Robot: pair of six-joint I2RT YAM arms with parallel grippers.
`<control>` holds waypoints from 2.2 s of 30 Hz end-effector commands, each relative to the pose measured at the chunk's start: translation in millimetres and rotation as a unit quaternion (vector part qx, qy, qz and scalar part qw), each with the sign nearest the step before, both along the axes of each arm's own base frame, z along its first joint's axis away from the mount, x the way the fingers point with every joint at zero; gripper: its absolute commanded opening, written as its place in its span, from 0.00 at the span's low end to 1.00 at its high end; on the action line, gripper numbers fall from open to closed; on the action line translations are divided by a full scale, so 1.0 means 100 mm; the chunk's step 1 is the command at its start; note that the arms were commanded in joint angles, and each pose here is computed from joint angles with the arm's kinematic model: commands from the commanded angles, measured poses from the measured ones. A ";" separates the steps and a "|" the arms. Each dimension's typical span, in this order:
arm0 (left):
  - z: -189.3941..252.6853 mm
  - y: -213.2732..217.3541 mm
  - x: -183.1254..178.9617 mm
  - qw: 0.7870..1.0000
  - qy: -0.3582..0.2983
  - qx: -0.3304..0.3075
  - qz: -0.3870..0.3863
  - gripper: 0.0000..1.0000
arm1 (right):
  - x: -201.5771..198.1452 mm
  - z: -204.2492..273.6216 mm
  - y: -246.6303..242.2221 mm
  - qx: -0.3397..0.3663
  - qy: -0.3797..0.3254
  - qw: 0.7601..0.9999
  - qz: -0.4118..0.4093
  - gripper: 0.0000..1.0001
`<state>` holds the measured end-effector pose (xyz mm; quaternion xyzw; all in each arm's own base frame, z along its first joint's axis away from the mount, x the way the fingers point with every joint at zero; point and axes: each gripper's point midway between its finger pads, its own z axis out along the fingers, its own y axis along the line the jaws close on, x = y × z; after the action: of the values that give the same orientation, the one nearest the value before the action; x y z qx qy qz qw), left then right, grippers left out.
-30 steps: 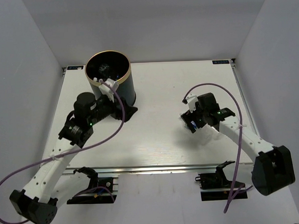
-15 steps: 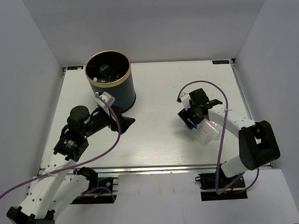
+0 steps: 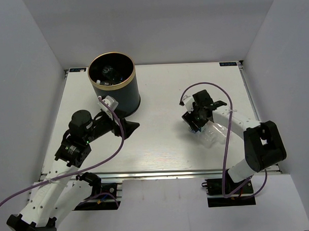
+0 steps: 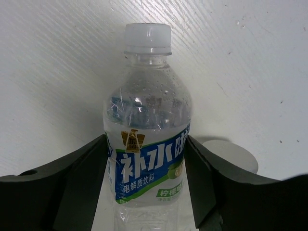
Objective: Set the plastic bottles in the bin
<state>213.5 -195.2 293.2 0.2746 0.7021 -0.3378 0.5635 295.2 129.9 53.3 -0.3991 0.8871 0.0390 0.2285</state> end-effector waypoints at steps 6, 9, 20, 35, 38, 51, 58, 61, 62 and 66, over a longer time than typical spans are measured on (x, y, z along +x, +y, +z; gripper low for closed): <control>-0.03 0.00 -0.04 1.000 -0.004 0.002 -0.006 0.96 | -0.25 -0.25 0.04 -0.017 0.065 0.998 0.022 0.73; -0.03 0.00 -0.04 1.000 -0.004 0.002 -0.006 0.97 | -0.24 -0.21 0.08 -0.009 0.060 0.998 0.027 0.70; 0.11 0.04 -0.18 0.998 -0.050 -0.012 -0.023 0.97 | 0.00 0.83 0.65 0.079 0.014 0.991 0.104 0.12; 0.66 0.87 -0.41 0.965 -0.169 -0.095 0.177 0.97 | 0.60 3.51 2.21 0.226 -0.321 0.858 0.333 0.12; 0.68 0.93 -0.40 0.961 -0.173 -0.099 0.193 0.98 | 0.61 3.74 2.44 0.262 -0.384 0.803 0.373 0.10; 0.68 0.97 -0.40 0.960 -0.171 -0.095 0.202 0.98 | 0.85 4.23 3.28 0.355 -0.493 0.651 0.455 0.09; 0.72 1.03 -0.48 0.955 -0.183 -0.103 0.208 0.98 | 1.10 3.84 3.70 0.386 -0.526 0.596 0.468 0.07; 0.74 1.04 -0.50 0.954 -0.187 -0.106 0.207 0.98 | 1.20 3.78 3.78 0.400 -0.549 0.578 0.452 0.12; 0.74 1.04 -0.50 0.954 -0.187 -0.106 0.207 0.98 | 1.22 3.74 3.80 0.406 -0.544 0.583 0.446 0.19; 0.74 1.04 -0.50 0.954 -0.188 -0.105 0.207 0.98 | 1.30 3.62 3.85 0.406 -0.536 0.603 0.430 0.90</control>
<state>162.8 -91.6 369.9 0.1232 0.5799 -0.2294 0.7720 435.8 521.3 360.0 -0.5863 0.2782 0.2858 0.7051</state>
